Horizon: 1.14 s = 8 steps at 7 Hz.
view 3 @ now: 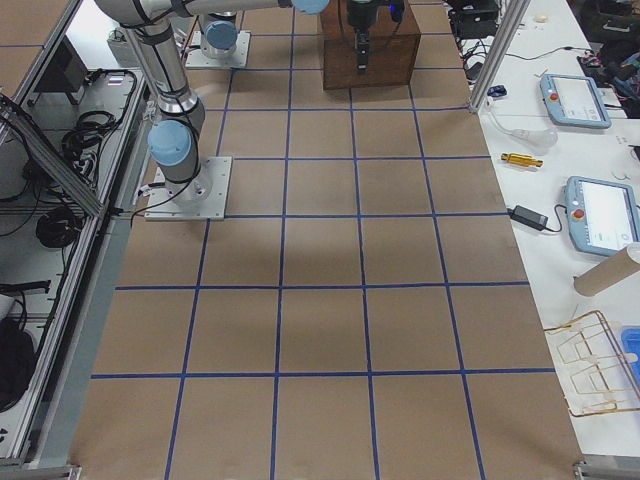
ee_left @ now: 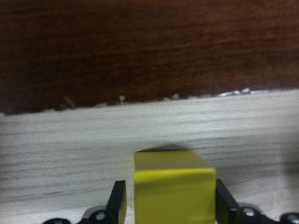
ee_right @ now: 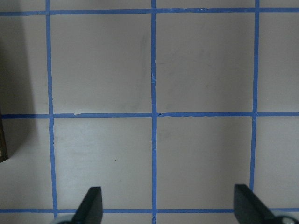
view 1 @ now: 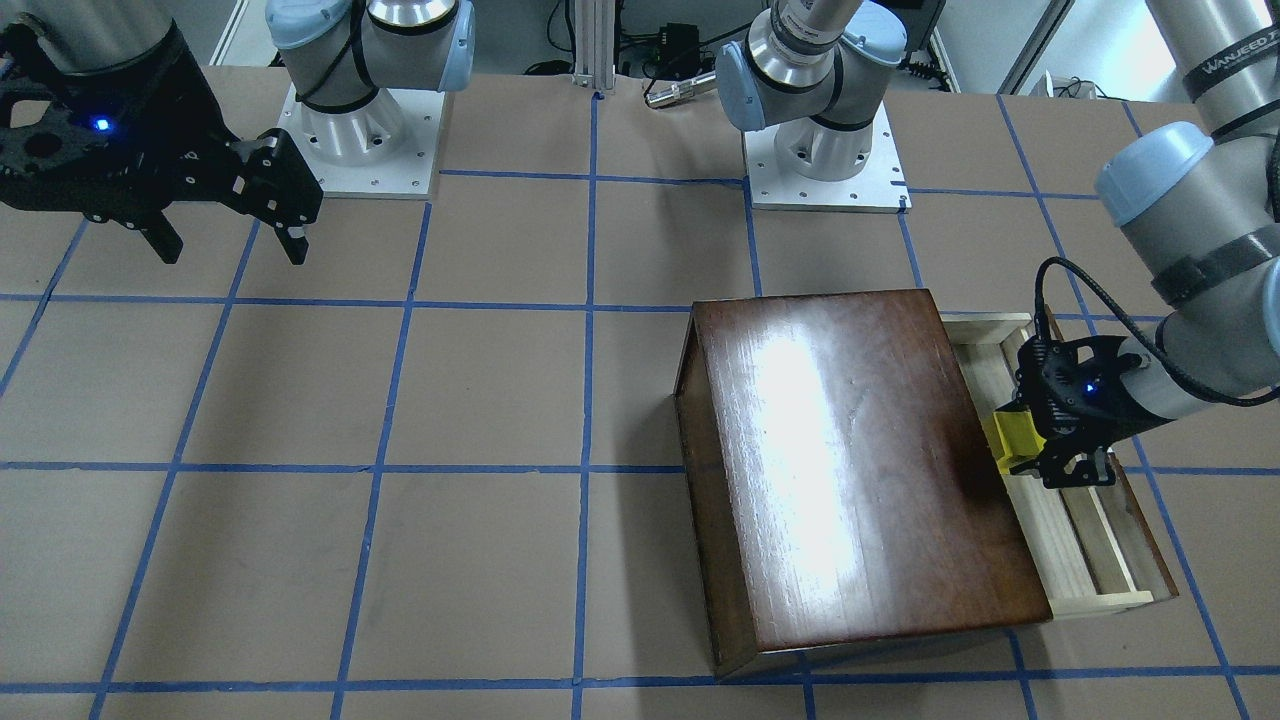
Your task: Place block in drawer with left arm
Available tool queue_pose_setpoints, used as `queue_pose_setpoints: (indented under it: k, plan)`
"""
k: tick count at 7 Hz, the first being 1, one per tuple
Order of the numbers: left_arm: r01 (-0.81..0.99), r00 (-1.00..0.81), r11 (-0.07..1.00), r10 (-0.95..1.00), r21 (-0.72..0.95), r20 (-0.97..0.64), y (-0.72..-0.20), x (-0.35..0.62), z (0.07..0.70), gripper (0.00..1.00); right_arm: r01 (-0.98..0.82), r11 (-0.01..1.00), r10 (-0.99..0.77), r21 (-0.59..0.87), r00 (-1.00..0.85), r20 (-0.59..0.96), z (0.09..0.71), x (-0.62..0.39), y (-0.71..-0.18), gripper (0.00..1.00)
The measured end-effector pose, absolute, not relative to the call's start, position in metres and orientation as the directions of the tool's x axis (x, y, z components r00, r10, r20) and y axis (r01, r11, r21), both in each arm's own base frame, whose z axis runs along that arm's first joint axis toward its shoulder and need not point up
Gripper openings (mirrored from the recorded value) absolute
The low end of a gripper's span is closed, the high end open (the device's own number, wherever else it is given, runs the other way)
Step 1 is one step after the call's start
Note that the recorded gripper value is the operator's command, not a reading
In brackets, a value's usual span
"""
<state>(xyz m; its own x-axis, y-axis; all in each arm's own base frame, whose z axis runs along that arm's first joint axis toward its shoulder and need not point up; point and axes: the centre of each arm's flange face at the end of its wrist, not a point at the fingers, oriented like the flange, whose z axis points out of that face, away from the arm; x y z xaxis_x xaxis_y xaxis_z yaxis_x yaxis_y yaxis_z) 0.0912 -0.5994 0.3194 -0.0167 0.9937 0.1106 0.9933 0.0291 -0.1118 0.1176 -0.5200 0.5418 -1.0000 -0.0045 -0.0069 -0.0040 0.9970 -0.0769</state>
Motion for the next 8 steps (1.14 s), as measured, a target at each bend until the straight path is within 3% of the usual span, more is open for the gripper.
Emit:
queue_pose_setpoints:
  k: [3,6,8]
  plan:
    - [0.992,-0.066,0.077,0.992,-0.101,0.105,-0.593,0.091,0.352,0.97,-0.004,0.997,-0.005,-0.077,-1.0,-0.007,0.542,0.118,-0.52,1.0]
    - [0.913,-0.389,0.401,0.911,-0.071,0.137,-0.579,0.071,0.426,0.97,-0.004,0.997,-0.005,-0.077,-1.0,-0.008,0.542,0.118,-0.52,1.0]
    - [0.762,-0.638,0.646,0.758,-0.032,0.136,-0.567,0.025,0.457,0.97,-0.004,0.997,-0.004,-0.077,-1.0,-0.008,0.542,0.118,-0.52,1.0]
